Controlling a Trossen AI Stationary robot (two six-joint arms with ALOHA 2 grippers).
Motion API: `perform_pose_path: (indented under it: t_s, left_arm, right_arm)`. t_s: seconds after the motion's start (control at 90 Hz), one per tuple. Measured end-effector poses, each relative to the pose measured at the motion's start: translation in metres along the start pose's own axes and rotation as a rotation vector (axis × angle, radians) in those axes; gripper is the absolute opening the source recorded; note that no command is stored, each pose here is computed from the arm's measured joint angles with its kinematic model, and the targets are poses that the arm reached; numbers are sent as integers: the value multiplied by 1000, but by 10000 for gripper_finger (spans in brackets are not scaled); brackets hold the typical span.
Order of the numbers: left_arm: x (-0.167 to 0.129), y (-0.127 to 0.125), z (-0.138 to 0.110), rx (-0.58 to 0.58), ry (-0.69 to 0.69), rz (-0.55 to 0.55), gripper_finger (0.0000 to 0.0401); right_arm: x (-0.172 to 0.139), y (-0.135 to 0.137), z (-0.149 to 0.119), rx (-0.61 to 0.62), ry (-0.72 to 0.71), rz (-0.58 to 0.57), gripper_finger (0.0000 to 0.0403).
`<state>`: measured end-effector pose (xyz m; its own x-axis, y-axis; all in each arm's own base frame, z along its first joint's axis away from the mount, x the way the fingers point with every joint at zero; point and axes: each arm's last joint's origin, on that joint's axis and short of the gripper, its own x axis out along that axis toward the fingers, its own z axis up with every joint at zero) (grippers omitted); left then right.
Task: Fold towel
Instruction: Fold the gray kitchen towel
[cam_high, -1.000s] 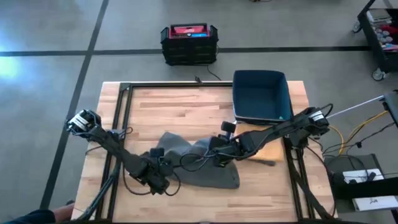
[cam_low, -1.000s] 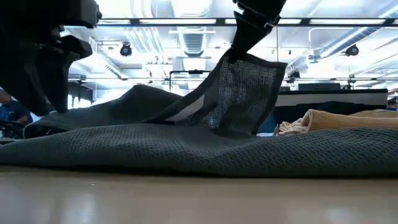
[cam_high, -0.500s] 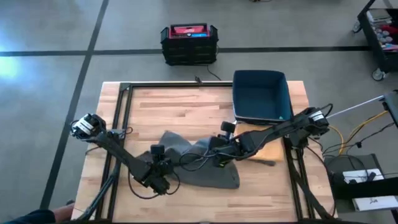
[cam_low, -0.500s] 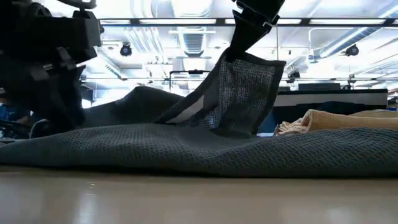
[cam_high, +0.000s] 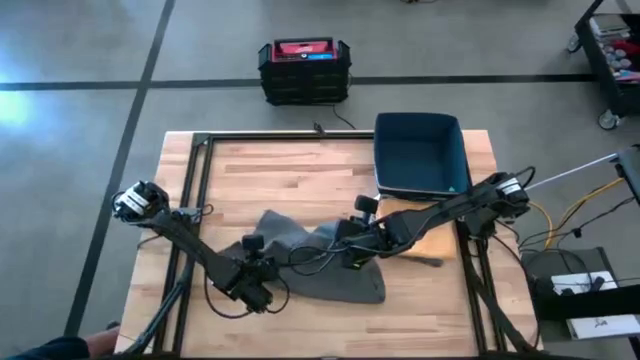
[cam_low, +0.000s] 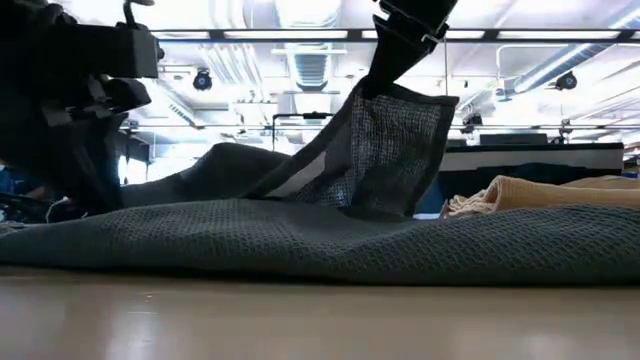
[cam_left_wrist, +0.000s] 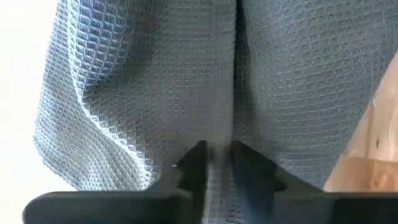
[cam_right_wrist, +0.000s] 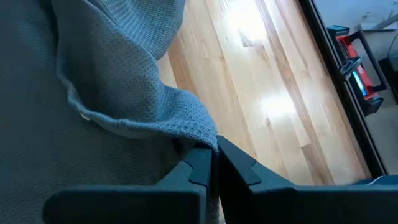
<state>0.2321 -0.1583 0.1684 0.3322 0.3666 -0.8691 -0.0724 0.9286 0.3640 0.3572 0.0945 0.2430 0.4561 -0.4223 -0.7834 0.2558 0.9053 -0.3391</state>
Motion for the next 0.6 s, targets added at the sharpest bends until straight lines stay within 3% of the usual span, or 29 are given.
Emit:
perform_pose_path:
  t_s: [0.167,0.3,0.422,0.6]
  left_arm:
    - [2,3,-6,31,39,31,201]
    - [8,7,-14,19,45,93,234]
    - [11,8,-17,-2,57,102,215]
    - [6,9,-14,-12,37,93,123]
  right_arm:
    - [0,1,0,8,-1,2,0]
    - [0,1,0,8,-2,2,0]
    - [0,1,0,8,-2,2,0]
    - [0,1,0,7,-2,2,0]
